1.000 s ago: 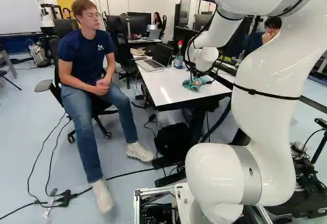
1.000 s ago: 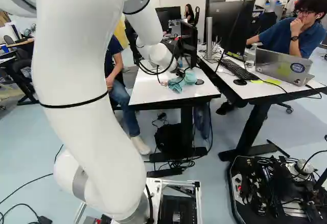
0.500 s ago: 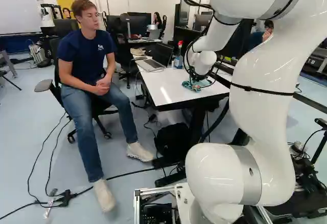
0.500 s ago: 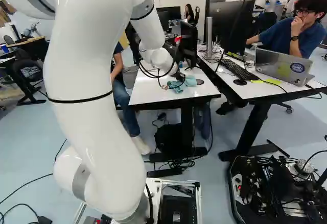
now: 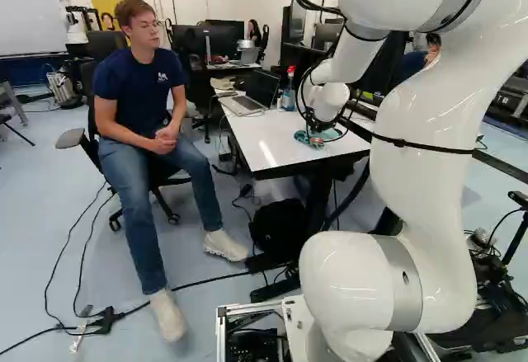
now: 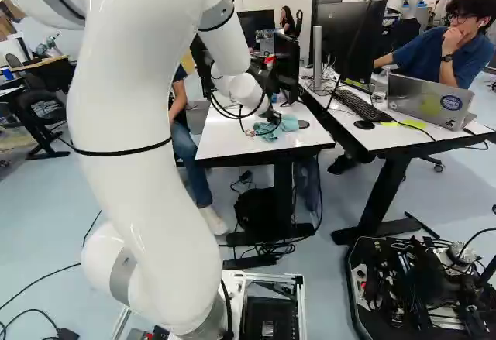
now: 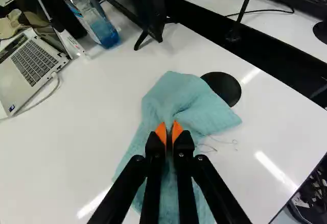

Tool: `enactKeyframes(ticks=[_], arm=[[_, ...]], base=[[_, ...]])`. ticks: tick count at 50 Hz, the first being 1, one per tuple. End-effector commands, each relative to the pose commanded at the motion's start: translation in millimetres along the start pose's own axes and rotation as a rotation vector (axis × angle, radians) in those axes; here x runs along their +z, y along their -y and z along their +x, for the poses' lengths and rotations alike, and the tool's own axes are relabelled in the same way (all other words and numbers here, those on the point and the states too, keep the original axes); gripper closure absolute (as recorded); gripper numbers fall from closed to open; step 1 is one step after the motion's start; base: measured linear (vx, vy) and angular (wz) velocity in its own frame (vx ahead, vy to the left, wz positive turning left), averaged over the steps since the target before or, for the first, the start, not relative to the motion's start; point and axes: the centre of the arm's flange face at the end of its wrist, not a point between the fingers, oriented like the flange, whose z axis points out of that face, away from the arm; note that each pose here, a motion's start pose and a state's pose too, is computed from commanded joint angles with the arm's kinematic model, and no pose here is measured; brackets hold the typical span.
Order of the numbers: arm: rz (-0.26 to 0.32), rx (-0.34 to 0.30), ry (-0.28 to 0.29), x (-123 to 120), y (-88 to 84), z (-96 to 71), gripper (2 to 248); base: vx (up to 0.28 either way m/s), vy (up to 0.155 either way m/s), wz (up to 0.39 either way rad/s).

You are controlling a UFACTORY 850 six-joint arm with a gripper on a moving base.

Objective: Clean the table with the green towel

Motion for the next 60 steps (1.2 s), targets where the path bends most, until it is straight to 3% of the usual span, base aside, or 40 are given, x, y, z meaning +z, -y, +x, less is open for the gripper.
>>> enactKeyframes(ticks=[60], arm=[[-0.002, 0.002, 0.052, 0.2, -1.1, -4.1, 217]], base=[[0.000, 0.000, 0.000]])
